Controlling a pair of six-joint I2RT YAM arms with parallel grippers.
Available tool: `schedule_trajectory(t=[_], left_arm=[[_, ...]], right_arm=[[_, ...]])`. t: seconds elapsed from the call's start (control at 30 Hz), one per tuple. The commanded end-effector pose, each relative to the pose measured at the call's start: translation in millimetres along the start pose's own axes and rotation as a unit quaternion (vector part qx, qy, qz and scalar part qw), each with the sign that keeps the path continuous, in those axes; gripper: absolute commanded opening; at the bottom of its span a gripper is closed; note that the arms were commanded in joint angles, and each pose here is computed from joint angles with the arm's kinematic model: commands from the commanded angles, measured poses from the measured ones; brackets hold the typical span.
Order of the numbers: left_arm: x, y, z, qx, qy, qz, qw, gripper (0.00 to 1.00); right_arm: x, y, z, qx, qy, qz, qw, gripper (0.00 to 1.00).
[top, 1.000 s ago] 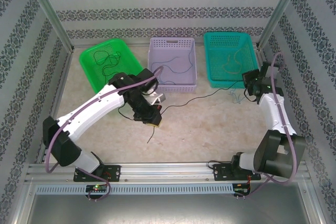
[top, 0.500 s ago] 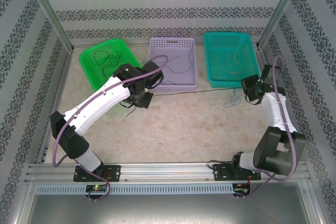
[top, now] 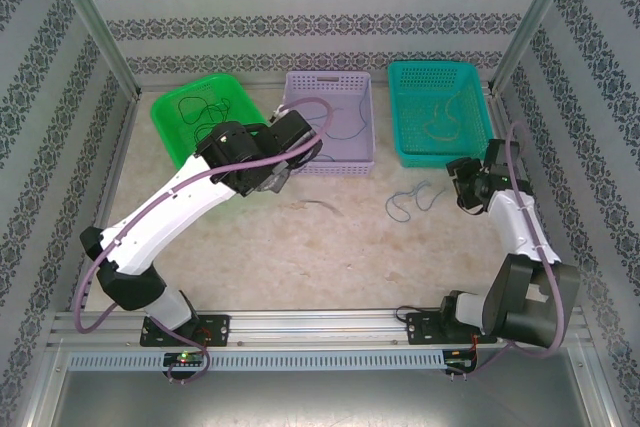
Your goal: Untangle the cables
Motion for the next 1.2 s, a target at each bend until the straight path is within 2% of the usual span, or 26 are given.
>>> schedule_trajectory(t=[0.0,0.13,0.27,0.43,0.57,0.67,0.73,0.83,0.93,1.03,1.17], left_arm=[[18,14,23,-0.040,-0.059,0.104,0.992,0.00],[26,33,46,-0.091,-0.073,0.161,0.980,0.00],[44,55,69,-0.146,-0.031,0.171,0.974,0.00],[82,65,92,-0.153,0.010,0.229,0.961,0.00],[114,57,104,-0.180,0.098,0.226,0.952,0.00],[141,38,99,-0.191,0.199,0.177,0.945,0.00],[159,24,92,-0.196,0.281,0.127,0.931,0.00],[186,1,82,-0.198,0.392,0.038,0.898,0.00],[214,-27,74,-0.198,0.492,-0.054,0.846,0.00],[238,-53,72,-0.210,0.546,-0.129,0.801,0.00],[263,-84,59,-0.202,0.585,-0.148,0.771,0.00]], right_arm=[[-7,11,-4,-0.036,0.014,-0.017,0.999,0.61],[1,17,-13,-0.035,0.042,-0.014,0.998,0.61],[19,26,-32,-0.032,0.085,0.008,0.996,0.60],[48,49,-68,-0.020,0.156,0.046,0.986,0.60],[74,77,-102,-0.022,0.222,0.109,0.969,0.59],[88,93,-124,-0.011,0.258,0.137,0.956,0.58],[97,102,-137,-0.003,0.276,0.157,0.948,0.58],[111,115,-155,0.005,0.308,0.186,0.933,0.58],[121,122,-168,0.014,0.339,0.204,0.918,0.58],[123,117,-180,0.036,0.354,0.204,0.912,0.58],[121,110,-192,0.060,0.358,0.205,0.909,0.58]])
Point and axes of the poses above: each hand's point on the last joint's axis, 136 mm out from that joint toward the fingers, its own y axis back along the fingers, its own x axis along the line the jaws close on, z = x × y, the point moved 6 cm from there along y, back along the fingers, and after that the axes turned 7 degrees about -y, right-handed, at the moved point
